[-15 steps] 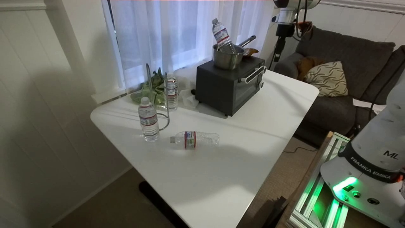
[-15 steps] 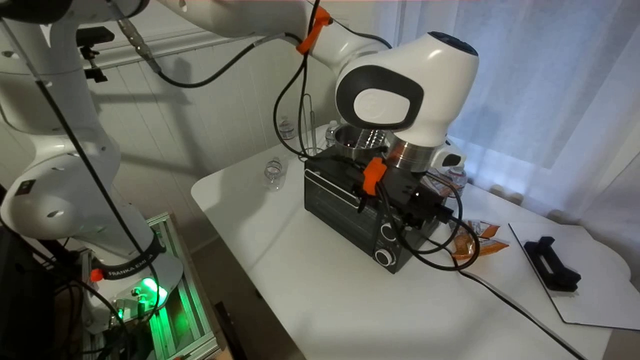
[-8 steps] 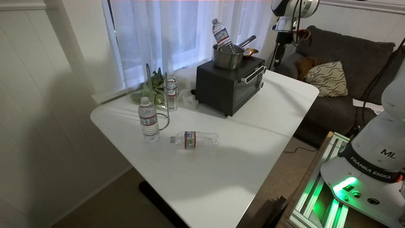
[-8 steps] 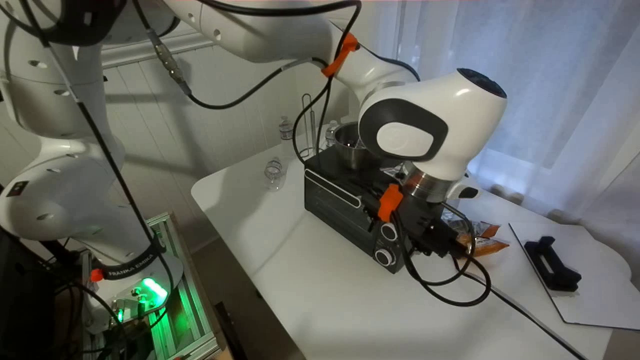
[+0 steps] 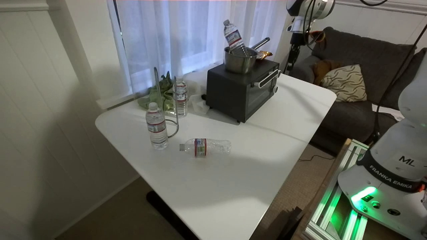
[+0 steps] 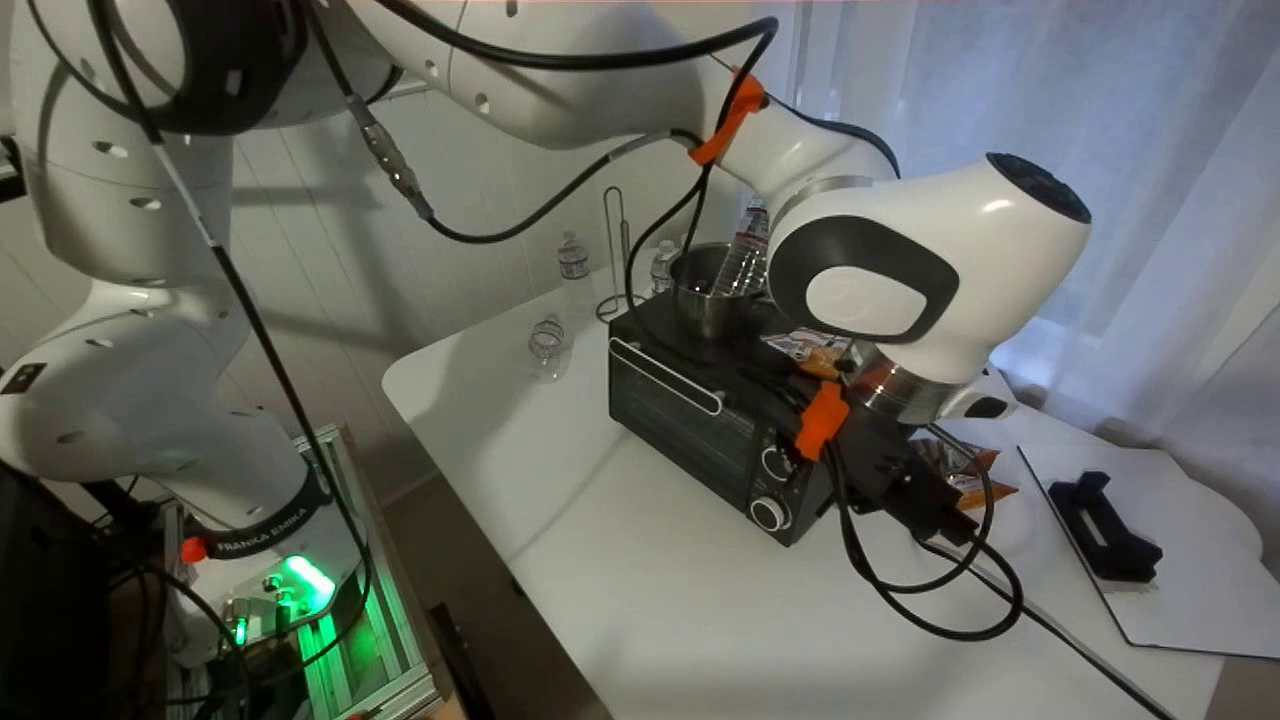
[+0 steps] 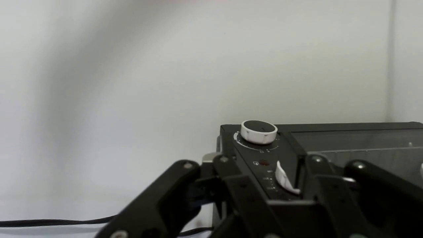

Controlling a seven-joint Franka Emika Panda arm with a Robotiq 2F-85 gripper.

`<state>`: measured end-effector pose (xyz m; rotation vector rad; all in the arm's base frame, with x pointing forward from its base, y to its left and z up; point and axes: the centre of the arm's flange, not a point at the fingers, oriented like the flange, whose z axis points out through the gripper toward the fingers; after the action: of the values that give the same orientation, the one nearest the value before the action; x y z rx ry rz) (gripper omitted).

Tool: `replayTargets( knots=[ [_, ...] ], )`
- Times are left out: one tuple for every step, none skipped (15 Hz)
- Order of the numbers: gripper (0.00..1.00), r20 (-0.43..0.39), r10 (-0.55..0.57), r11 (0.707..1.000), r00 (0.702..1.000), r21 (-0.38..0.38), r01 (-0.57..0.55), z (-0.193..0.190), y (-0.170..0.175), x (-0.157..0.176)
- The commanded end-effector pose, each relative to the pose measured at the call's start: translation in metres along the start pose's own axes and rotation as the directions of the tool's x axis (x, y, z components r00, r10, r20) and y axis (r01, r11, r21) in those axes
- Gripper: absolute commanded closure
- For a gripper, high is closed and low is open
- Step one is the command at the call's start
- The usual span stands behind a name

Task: Turn the top oven knob anticlockwise once

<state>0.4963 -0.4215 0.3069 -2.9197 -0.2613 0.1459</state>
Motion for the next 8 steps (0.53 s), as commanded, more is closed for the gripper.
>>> replayTargets(
  knots=[
    [0.89,-0.013,0.020,0.998,1.000,0.053,-0.020,0.006,0.019,0.019],
    [0.97,-0.012,0.016,0.998,1.000,0.066,-0.016,0.011,0.019,0.023],
    [0.99,-0.007,0.012,0.996,1.000,0.084,-0.012,0.015,0.019,0.025],
    [1.00,-0.007,0.009,0.995,1.000,0.100,-0.008,0.019,0.020,0.028],
    [1.00,-0.004,0.007,0.993,1.000,0.119,-0.007,0.024,0.020,0.031],
    [1.00,-0.001,0.006,0.991,1.000,0.134,-0.006,0.027,0.020,0.034],
    [1.00,0.007,0.001,0.989,1.000,0.146,-0.002,0.030,0.020,0.036],
    [1.00,0.015,-0.003,0.987,1.000,0.163,0.000,0.033,0.021,0.037]
  ],
)
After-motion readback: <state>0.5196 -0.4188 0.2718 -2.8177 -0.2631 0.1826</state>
